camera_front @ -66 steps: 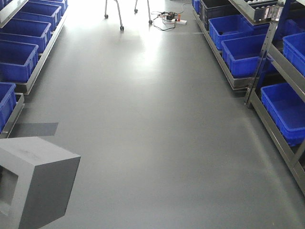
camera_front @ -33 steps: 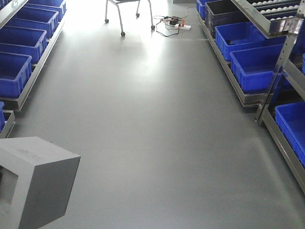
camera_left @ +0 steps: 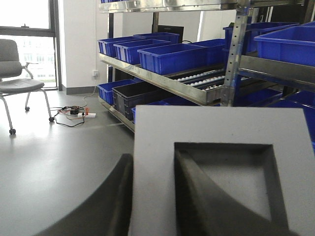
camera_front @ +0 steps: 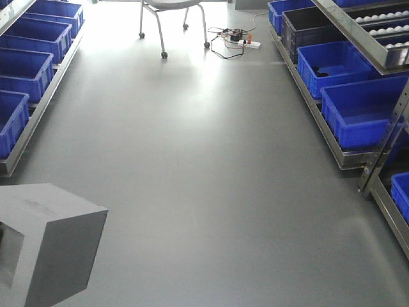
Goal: Sort gray base to blue bin
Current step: 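Drive down the aisle and turn to face the empty blue bin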
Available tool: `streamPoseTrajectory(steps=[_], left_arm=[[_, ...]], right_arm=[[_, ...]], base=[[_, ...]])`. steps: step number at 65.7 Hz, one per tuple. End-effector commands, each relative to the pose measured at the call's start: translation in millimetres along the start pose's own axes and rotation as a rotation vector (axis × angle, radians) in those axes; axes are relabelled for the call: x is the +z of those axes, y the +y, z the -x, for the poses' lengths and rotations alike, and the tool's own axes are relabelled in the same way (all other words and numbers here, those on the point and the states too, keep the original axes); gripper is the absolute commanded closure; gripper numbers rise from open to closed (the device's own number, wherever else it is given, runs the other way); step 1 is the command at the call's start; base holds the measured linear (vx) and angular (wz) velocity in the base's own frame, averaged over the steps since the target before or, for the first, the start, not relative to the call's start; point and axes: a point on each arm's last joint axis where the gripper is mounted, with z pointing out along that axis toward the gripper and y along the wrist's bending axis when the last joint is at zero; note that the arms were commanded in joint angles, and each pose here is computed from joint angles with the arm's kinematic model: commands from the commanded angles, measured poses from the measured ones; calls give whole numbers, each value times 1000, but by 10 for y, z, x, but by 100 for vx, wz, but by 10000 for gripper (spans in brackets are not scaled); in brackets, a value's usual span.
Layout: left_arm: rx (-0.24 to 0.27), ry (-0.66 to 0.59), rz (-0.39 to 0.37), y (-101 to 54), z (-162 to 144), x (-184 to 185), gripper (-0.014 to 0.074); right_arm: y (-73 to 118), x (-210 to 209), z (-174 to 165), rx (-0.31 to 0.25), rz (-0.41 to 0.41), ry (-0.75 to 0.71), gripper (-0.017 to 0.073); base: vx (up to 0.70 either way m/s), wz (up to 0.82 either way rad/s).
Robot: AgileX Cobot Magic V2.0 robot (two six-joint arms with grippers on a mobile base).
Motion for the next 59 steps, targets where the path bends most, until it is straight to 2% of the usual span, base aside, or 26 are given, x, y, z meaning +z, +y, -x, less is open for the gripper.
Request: streamPoseTrajectory(steps=[1, 36, 59], left_arm=[[-13, -126, -35, -41, 187, -7, 599], [-13, -126, -35, -41, 187, -7, 599], [-13, -126, -35, -41, 187, -7, 599]], right_arm=[[0, -1, 24, -11, -3, -71, 568], [0, -1, 24, -11, -3, -71, 568], [0, -1, 24, -11, -3, -71, 568]], base=[[41, -1], [40, 3], [36, 57]])
